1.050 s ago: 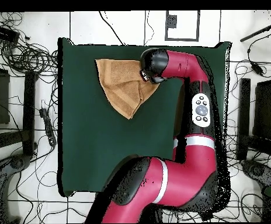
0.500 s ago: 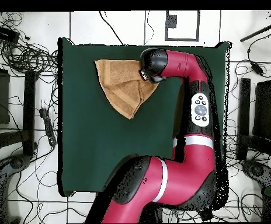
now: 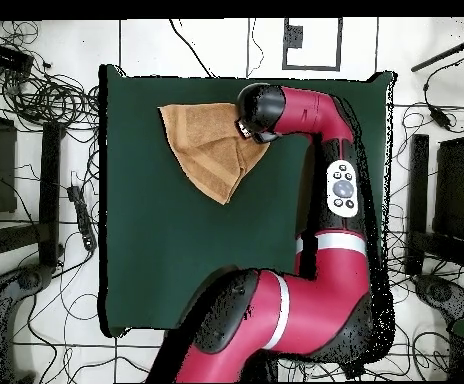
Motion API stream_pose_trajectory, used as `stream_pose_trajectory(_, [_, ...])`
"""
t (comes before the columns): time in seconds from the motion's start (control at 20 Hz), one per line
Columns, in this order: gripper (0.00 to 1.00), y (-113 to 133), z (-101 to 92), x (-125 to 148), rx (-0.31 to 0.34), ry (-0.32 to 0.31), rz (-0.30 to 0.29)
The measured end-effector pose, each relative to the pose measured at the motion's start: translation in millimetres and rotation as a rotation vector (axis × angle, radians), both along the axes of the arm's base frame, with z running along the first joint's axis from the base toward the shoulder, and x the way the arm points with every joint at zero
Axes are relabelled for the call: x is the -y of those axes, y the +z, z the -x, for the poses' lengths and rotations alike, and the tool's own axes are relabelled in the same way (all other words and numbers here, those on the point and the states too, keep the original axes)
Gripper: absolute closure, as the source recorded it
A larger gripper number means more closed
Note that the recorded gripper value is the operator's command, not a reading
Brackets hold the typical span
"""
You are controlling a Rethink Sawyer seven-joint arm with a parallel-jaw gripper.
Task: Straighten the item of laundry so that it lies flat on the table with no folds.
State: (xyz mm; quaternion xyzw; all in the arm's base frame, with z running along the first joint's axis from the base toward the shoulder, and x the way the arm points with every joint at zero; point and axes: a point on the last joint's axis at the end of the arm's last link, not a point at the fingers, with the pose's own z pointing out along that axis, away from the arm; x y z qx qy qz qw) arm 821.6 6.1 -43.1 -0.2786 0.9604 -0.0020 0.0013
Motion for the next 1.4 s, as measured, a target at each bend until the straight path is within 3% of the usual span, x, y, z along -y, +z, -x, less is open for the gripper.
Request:
stream_pose_trajectory(0.4, [1.0,17,7.7,-12,0.051,0.031,-0.003])
stream_pose_trajectory(0.45, [0.0,22,9.3,-15,0.057,0.037,-0.003])
stream_pose_trajectory(1.4, [0.0,41,10.4,-18,0.068,0.049,0.0])
